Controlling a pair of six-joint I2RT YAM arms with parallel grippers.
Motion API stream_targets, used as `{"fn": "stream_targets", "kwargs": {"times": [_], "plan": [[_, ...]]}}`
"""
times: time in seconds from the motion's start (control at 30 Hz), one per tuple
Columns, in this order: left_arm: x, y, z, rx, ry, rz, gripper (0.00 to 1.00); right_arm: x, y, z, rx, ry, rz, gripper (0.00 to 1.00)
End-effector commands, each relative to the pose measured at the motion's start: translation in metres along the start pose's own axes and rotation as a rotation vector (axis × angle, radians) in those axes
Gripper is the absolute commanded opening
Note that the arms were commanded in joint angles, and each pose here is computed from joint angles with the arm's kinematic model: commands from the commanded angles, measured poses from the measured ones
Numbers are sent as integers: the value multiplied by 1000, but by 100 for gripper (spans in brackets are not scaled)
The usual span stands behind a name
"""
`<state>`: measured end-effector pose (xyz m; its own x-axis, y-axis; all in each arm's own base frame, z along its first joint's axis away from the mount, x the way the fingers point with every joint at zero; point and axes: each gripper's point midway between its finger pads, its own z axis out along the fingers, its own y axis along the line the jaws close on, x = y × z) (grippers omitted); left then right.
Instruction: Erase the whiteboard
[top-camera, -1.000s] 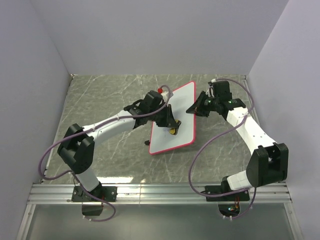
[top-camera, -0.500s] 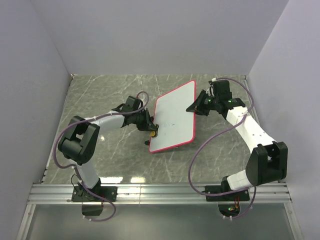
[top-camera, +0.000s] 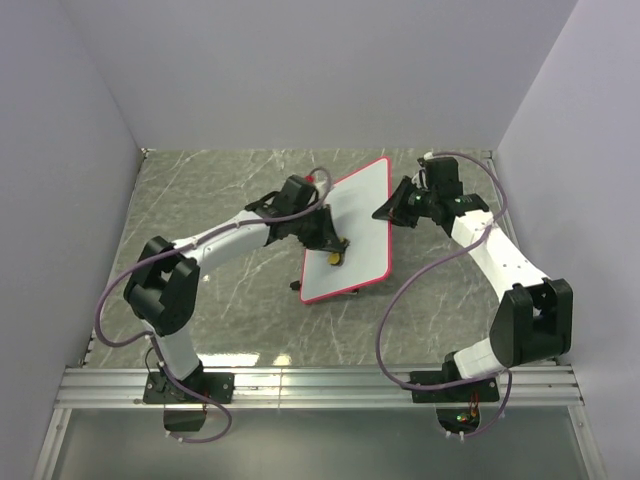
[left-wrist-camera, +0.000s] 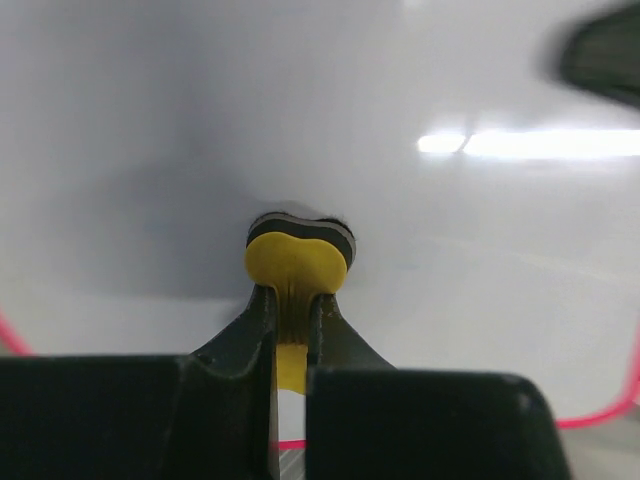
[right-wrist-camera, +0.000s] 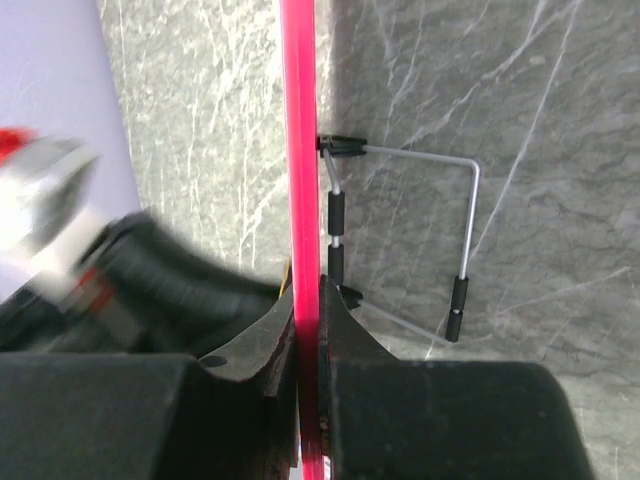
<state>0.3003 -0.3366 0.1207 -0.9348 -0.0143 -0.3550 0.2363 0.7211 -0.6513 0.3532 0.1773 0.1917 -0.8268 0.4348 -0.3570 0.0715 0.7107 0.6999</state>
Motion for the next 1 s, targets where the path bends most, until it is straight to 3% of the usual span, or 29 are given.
{"fn": "stream_targets", "kwargs": {"times": [0.0, 0.17, 0.27, 0.5, 0.6, 0.8, 0.97], "plan": [[21, -77, 7, 184, 108, 131, 0, 0, 21, 12, -50, 6, -24, 0], [22, -75, 11, 176, 135, 145, 0, 2, 18, 12, -39, 8, -26, 0], [25, -53, 20, 130, 149, 117, 0, 2, 16, 13, -37, 9, -21, 0], [2, 47, 27, -62, 118, -64, 0, 5, 14, 13, -35, 13, -18, 0], [-3, 71, 25, -134, 111, -72, 0, 6, 14, 14, -36, 14, -17, 0], [6, 78, 27, -150, 123, -60, 0, 4, 15, 18, -35, 23, -14, 0], [25, 56, 19, -132, 125, -25, 0, -2, 20, 22, -44, 26, 0, 0]]}}
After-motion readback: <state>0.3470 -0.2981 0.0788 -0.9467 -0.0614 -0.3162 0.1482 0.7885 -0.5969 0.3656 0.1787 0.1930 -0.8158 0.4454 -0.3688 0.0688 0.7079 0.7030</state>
